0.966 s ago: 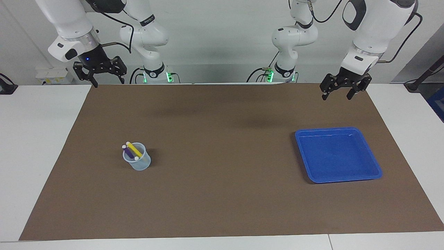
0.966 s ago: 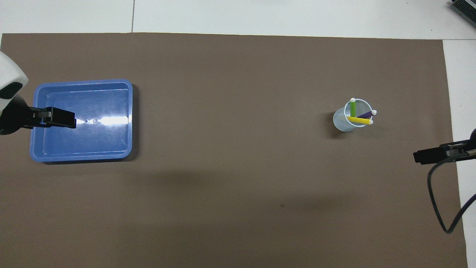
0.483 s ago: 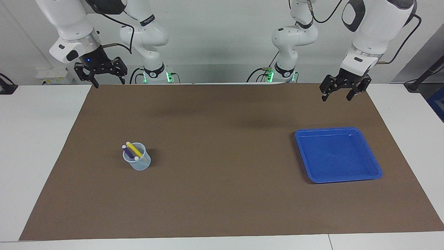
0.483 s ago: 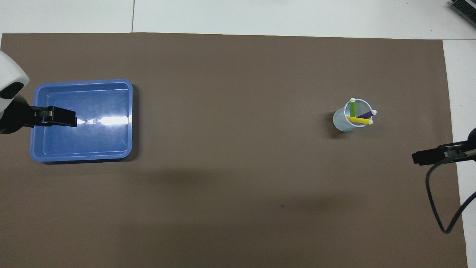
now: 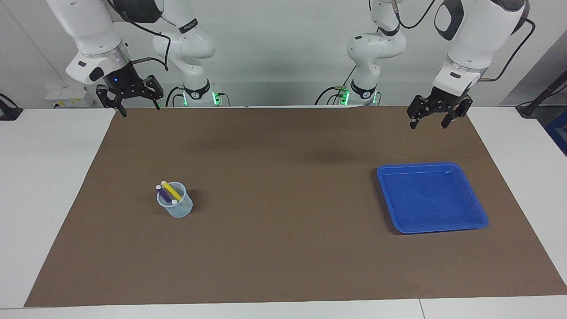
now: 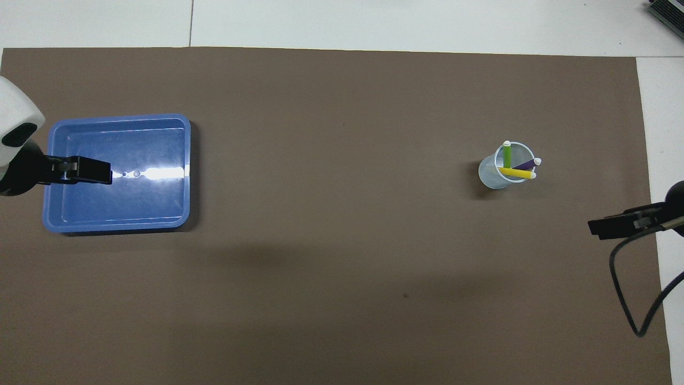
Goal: Right arm passes pens to left for tray arrangement
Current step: 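Reach the right gripper to the cup and grasp the purple pen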
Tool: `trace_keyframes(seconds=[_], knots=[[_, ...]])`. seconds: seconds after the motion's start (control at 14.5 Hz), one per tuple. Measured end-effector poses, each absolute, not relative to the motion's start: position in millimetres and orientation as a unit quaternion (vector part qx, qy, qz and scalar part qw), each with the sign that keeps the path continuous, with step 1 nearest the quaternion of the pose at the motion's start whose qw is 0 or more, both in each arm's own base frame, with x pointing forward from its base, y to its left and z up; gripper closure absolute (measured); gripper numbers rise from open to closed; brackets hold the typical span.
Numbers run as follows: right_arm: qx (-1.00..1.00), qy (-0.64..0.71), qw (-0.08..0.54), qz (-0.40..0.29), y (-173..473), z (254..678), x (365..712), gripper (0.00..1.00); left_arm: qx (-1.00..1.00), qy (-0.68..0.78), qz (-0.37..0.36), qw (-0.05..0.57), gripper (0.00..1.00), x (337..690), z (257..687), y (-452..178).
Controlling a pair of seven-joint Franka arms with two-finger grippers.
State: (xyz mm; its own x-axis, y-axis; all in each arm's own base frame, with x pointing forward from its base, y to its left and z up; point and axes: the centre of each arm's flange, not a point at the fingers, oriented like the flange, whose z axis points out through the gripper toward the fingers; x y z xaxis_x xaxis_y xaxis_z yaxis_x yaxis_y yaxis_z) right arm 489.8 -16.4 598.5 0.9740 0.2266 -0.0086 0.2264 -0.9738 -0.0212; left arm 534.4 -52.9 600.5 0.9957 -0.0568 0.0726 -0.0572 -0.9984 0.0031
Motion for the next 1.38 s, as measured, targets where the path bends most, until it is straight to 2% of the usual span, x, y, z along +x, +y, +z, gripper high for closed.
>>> trace_keyframes(seconds=[0.48,0.76,1.17,1.38], knots=[[-0.993,-0.114,0.008,-0.006,-17,578,495,0.00,0.999,-0.029,0.040,0.003,0.00,535,601,-53],[-0.993,-0.113,0.006,-0.022,-18,530,508,0.00,0.999,-0.030,0.041,0.003,0.00,535,601,-54],[-0.991,-0.123,0.002,-0.043,-23,436,567,0.00,0.999,-0.030,0.042,0.003,0.00,535,601,-55],[-0.991,-0.124,0.002,-0.046,-25,405,589,0.00,0.999,-0.031,0.042,0.003,0.00,535,601,-55]])
